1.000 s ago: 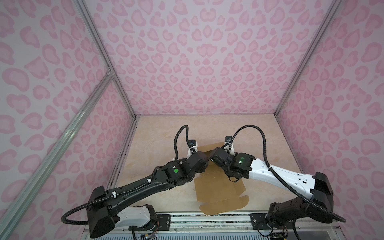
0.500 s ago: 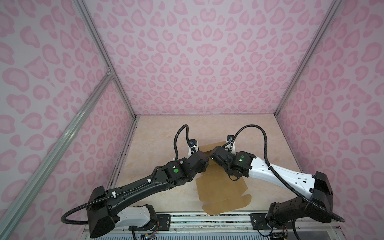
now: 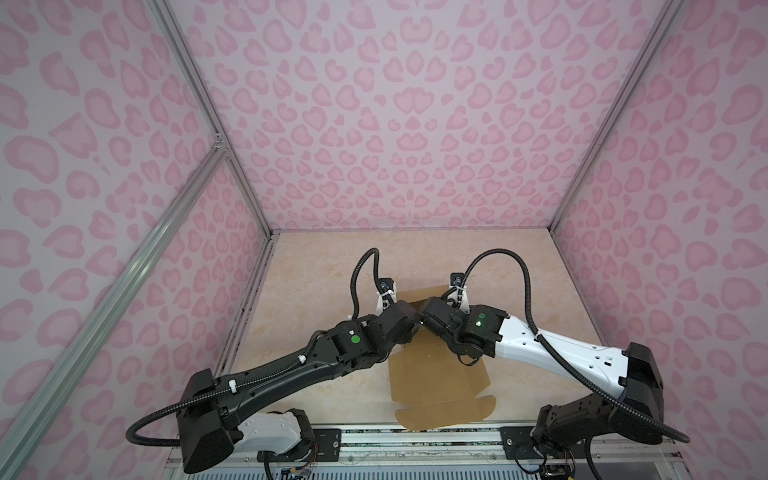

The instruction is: Fold the paper box

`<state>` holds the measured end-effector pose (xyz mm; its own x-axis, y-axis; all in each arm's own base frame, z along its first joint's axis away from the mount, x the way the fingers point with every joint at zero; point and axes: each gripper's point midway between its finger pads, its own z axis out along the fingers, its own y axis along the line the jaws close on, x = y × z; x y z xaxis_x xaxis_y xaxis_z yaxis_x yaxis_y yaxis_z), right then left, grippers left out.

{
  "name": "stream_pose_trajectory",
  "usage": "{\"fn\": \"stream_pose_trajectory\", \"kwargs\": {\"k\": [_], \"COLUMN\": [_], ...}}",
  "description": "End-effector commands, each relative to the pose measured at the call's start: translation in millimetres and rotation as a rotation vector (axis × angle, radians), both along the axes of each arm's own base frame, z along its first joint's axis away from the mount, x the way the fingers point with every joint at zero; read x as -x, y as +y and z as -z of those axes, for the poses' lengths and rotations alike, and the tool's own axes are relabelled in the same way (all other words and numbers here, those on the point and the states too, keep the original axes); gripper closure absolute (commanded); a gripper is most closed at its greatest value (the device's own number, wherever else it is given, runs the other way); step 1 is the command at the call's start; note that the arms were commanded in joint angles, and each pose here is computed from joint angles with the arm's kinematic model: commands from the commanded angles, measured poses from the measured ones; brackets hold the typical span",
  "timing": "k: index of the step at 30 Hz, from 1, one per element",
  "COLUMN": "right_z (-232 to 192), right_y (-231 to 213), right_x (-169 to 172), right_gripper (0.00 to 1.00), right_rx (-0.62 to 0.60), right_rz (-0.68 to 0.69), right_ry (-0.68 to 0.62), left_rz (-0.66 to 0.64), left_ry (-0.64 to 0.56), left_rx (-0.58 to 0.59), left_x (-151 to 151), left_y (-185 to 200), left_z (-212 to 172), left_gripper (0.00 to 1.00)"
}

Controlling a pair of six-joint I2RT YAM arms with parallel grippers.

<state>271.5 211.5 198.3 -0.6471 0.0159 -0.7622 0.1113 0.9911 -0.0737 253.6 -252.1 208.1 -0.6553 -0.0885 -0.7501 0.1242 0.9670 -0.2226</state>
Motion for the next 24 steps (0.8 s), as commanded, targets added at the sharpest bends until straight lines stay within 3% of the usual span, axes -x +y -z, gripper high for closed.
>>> {"fn": "stream_pose_trajectory", "kwargs": {"k": [1,8,15,24], "right_z": [1.7,0.0,-3.4,-2.4], "right_y": [-10.0,-2.5,1.1,5.6], "right_x": [1.5,6.2,9.5,13.1], "right_gripper": [1.0,1.0,0.87,0.82], "right_rx": [0.063,-0.018,-0.057,-0.094], "right_rz": [0.007,-0.035,-0.058,-0.08], "right_ry": [-0.004,-0.004,-0.009,0.0], "left_rz": [-0.062,-0.068,-0.076,-0.075], "left_ry": [-0.027,-0.022,-0.024,-0.021], "left_rx": [-0.02,-0.033,-0.041,-0.038], "left_x": [-5.0,-4.2,-4.4,-4.6], "left_y": [10.5,13.2,15.4,14.2], "left_z": [-4.2,-0.1,0.8,-0.2], "left_gripper": [0.97,0.97,0.97,0.97]}}
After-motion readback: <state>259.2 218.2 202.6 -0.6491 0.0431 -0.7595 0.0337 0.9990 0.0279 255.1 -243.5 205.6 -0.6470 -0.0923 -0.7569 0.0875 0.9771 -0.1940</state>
